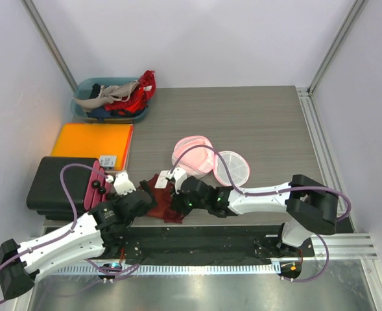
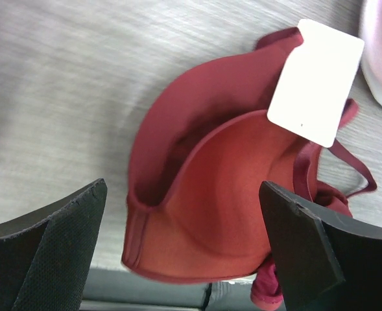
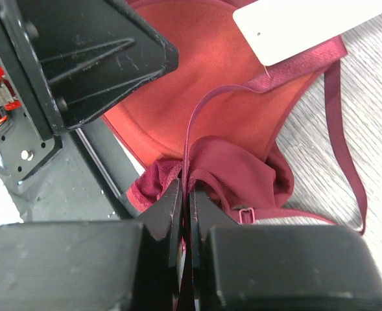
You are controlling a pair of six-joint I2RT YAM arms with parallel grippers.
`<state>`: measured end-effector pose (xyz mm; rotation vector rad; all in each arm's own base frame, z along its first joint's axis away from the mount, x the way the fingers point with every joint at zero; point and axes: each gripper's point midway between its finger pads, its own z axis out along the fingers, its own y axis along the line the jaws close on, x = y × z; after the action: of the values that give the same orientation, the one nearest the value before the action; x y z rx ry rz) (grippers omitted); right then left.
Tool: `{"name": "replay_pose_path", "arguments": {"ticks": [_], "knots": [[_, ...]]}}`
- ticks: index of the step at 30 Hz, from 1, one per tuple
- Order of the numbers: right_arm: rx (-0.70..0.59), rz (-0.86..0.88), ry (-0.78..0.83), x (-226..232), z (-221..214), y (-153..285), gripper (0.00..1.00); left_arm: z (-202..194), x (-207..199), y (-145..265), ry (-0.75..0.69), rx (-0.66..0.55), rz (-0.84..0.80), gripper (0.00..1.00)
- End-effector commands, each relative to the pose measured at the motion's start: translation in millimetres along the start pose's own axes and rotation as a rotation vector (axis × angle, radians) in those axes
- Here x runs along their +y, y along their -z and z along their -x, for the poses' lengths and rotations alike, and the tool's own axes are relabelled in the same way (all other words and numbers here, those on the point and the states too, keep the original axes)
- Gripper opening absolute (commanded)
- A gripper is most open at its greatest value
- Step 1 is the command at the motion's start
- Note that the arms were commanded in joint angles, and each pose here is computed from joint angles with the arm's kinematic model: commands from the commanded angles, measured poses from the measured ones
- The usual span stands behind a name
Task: Place the bra in the laundry bag and zip it closed
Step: Adjust the bra at the center of the board.
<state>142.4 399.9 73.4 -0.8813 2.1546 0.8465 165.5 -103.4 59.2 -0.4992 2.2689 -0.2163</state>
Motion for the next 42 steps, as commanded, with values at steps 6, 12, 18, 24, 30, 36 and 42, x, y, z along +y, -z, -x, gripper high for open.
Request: {"name": "replay_pose_path", "arguments": {"ticks": [6,12,18,24,30,36,42], "knots": [[-0.065,0.090,-0.006,10,20,18,0.10,9,-22,-12,-0.067,-0.074,-0.155,1.00],[-0.066,0.092,-0.012,8,20,19,0.10,-3,-31,-25,-0.096,0.021,-0.144,0.75],[-0.071,0.082,-0.024,5,19,27,0.10,-5,-49,-26,-0.109,0.054,-0.188,0.23],[-0.080,0.061,-0.068,3,21,38,0.11,-30,-71,-19,-0.060,0.184,-0.302,0.15],[-0.055,0.010,-0.112,-1,37,25,0.11,-50,-82,-18,0.060,0.264,-0.369,0.11],[0.107,-0.015,-0.153,4,23,10,0.49,-59,-76,-24,0.075,0.282,-0.349,0.09],[0.193,0.008,-0.180,14,14,39,0.73,-66,-72,-28,0.089,0.295,-0.343,0.08]]}}
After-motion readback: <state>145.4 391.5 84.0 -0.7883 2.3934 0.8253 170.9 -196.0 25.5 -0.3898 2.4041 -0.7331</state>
